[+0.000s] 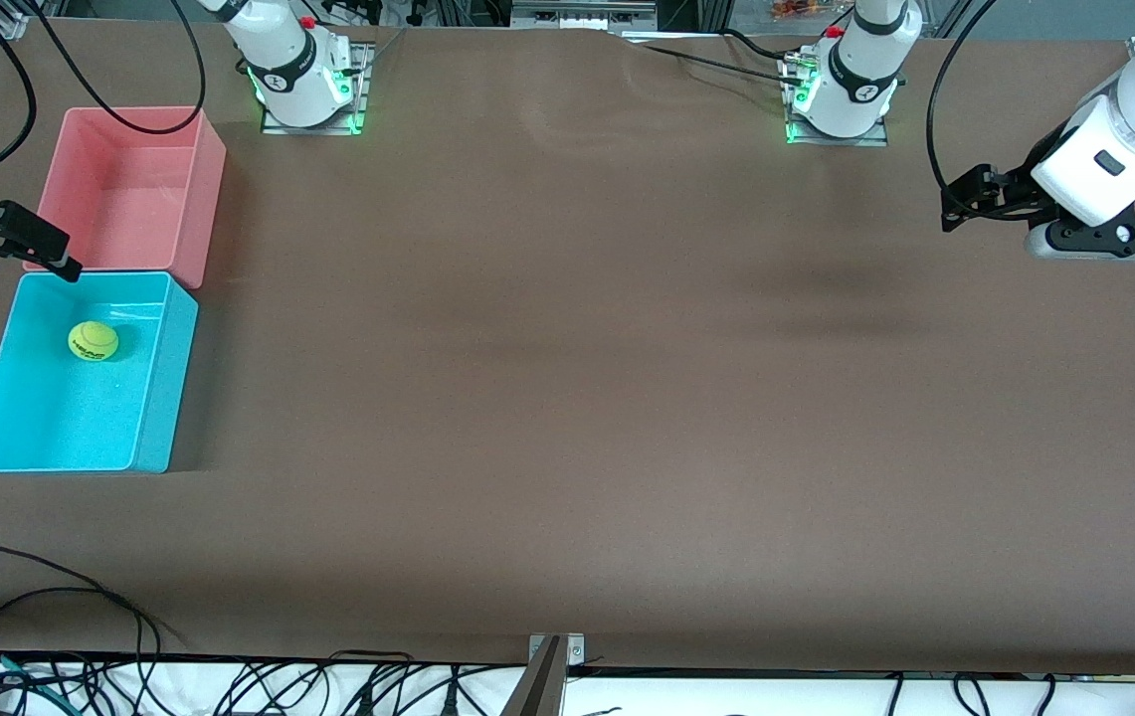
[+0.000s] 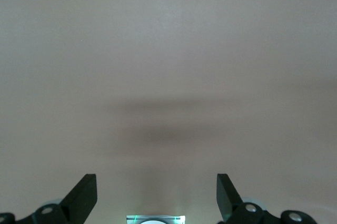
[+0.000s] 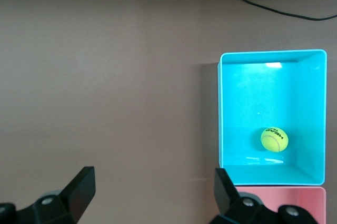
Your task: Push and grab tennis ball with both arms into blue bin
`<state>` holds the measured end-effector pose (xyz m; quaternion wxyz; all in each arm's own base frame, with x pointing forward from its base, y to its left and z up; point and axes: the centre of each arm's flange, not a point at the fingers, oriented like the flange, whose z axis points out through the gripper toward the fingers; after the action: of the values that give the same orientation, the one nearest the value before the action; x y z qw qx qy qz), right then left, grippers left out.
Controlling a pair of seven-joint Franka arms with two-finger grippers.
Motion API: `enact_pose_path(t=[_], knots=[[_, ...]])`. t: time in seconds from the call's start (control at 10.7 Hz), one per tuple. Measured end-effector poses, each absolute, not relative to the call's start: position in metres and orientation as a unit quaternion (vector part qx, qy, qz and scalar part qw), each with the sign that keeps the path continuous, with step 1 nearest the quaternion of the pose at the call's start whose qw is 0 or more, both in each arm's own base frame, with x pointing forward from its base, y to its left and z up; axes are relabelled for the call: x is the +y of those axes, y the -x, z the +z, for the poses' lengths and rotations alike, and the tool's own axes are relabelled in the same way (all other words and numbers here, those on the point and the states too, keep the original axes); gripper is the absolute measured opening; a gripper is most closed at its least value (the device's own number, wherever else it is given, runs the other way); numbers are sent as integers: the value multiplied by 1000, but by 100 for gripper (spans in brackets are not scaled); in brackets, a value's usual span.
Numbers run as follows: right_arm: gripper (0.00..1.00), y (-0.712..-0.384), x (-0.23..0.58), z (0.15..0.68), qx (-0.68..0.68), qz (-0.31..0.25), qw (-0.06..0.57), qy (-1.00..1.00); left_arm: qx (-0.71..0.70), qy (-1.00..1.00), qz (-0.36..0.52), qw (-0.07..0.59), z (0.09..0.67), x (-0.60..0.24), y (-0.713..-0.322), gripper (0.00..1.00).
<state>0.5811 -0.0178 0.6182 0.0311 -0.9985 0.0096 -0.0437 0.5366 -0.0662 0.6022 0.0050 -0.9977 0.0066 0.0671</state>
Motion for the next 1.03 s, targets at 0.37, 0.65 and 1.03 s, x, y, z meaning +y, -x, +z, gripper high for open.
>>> enact_pose_path(t=[0.37, 0.65, 1.03], knots=[[100, -580, -20, 620, 13, -44, 31, 998, 8, 998, 67, 5, 602, -67, -536, 100], [100, -577, -23, 625, 16, -48, 27, 998, 10, 998, 67, 5, 602, -70, -536, 100], [100, -577, -26, 625, 34, -47, 27, 998, 13, 998, 68, 6, 602, -73, -536, 100]])
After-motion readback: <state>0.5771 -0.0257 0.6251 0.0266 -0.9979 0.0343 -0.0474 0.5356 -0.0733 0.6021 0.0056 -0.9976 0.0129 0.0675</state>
